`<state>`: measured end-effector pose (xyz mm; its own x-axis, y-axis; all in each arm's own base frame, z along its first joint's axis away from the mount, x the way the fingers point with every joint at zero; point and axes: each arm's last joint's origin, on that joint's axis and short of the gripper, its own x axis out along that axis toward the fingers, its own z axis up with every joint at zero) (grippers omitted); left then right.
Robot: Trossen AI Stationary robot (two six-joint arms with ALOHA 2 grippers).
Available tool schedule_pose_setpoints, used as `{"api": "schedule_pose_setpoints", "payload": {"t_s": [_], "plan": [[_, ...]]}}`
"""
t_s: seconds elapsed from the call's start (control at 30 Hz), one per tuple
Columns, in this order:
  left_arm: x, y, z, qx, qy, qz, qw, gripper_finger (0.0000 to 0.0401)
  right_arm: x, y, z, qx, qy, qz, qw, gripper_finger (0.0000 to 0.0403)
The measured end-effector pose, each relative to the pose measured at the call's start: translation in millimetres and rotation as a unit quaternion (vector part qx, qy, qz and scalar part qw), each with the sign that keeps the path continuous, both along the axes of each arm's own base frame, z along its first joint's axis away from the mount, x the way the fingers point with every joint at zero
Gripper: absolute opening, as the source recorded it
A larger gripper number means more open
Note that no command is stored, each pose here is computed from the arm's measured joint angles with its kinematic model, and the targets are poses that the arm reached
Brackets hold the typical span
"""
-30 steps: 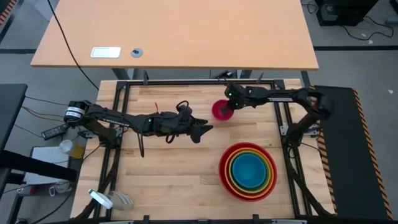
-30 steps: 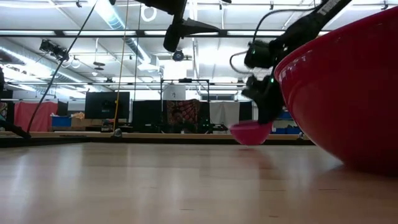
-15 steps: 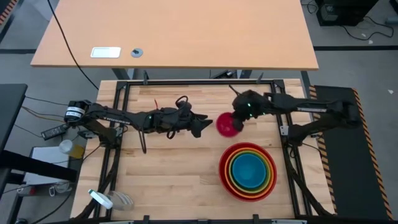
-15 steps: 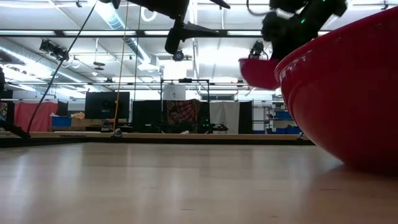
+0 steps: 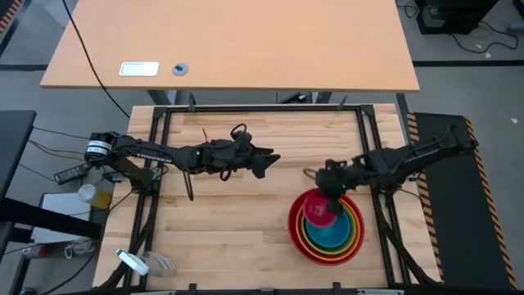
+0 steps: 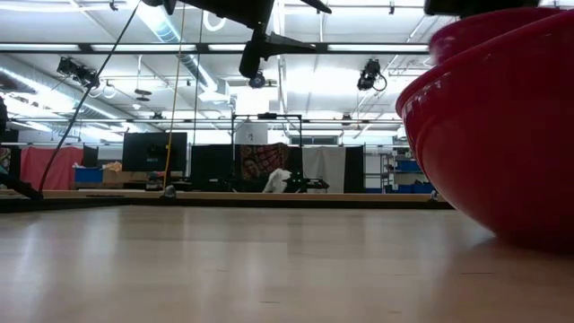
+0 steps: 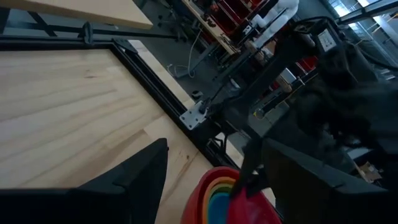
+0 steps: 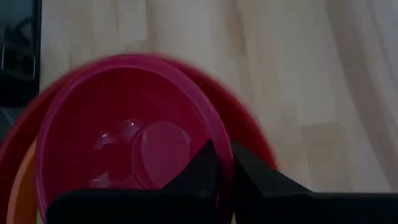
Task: Nest bowls inside each other
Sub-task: Stack the pink bowl on top of the blue bowl, then return to Home Position
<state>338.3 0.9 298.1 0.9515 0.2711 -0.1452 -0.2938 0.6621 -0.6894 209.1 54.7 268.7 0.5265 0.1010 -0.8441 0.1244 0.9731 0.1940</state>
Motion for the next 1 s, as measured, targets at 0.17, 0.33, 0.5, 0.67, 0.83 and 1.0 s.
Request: {"api": "schedule_pose_setpoints", "payload": {"t_s": [0.17, 0.33, 0.5, 0.67, 0.83, 1.0], "plan": [[0, 0, 0, 0.000, 0.000, 0.000, 1.000, 0.0263, -9, 24, -11, -0.028, 0.036, 0.042, 0.998, 0.0036], [0, -1, 0, -0.002, -0.002, -0.010, 1.000, 0.0263, -14, 40, -33, -0.035, 0.075, 0.043, 0.996, 0.0038], [0, -1, 1, -0.004, -0.005, -0.015, 1.000, 0.0263, -9, 45, -40, -0.035, 0.084, 0.040, 0.995, 0.0063], [0, -1, 3, -0.003, -0.014, -0.016, 1.000, 0.0263, -9, 45, -40, -0.012, 0.090, 0.049, 0.995, 0.0114], [1, -3, 3, -0.004, -0.015, -0.029, 0.999, 0.0263, -15, 38, -33, 0.011, 0.122, 0.037, 0.992, 0.0166], [0, -6, 4, -0.007, -0.015, -0.082, 0.997, 0.0263, -27, 25, -16, 0.028, 0.095, -0.022, 0.995, 0.0192]]}}
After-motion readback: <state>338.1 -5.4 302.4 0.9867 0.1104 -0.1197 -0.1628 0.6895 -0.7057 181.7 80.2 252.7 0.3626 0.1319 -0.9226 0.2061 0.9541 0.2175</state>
